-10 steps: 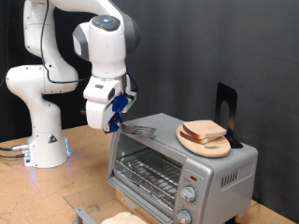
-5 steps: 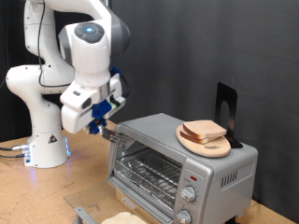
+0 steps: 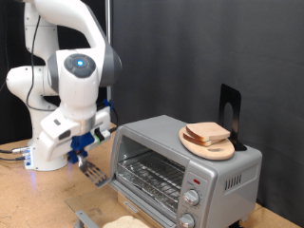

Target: Make a piece of toast with the oven

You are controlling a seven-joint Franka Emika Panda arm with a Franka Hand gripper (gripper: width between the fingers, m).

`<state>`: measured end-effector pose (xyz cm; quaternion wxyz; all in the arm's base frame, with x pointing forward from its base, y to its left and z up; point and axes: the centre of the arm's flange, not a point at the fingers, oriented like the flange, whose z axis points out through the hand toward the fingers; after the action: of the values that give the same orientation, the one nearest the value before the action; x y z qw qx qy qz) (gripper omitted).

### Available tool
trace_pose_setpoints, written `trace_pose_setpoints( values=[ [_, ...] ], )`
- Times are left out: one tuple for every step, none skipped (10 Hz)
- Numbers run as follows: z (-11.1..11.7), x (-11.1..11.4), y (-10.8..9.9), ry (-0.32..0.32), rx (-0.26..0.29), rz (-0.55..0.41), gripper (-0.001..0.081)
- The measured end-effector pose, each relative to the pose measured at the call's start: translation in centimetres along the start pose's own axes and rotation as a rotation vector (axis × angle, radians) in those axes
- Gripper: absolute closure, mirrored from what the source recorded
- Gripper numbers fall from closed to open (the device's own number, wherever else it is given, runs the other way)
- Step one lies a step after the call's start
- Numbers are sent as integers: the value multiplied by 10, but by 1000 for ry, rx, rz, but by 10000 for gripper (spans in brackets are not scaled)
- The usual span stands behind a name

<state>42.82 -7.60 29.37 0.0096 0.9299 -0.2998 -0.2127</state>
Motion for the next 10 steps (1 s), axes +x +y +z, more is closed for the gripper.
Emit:
trace_pose_setpoints(
  values=[
    [11,11,-2,-10,-6,-1,315],
    [22,21,-4,-19,-11,-5,315],
    [32,32,-6,-23,-16,-8,315],
    [41,41,-8,-24,-19,-9,315],
    [48,48,-11,-25,-21,-11,315],
    [53,54,-13,-26,-25,-15,315],
    [56,59,-15,-27,-27,-18,315],
    [57,62,-17,-29,-26,-20,315],
    [57,64,-19,-30,-25,-23,315],
    [56,66,-22,-28,-23,-27,315]
  ],
)
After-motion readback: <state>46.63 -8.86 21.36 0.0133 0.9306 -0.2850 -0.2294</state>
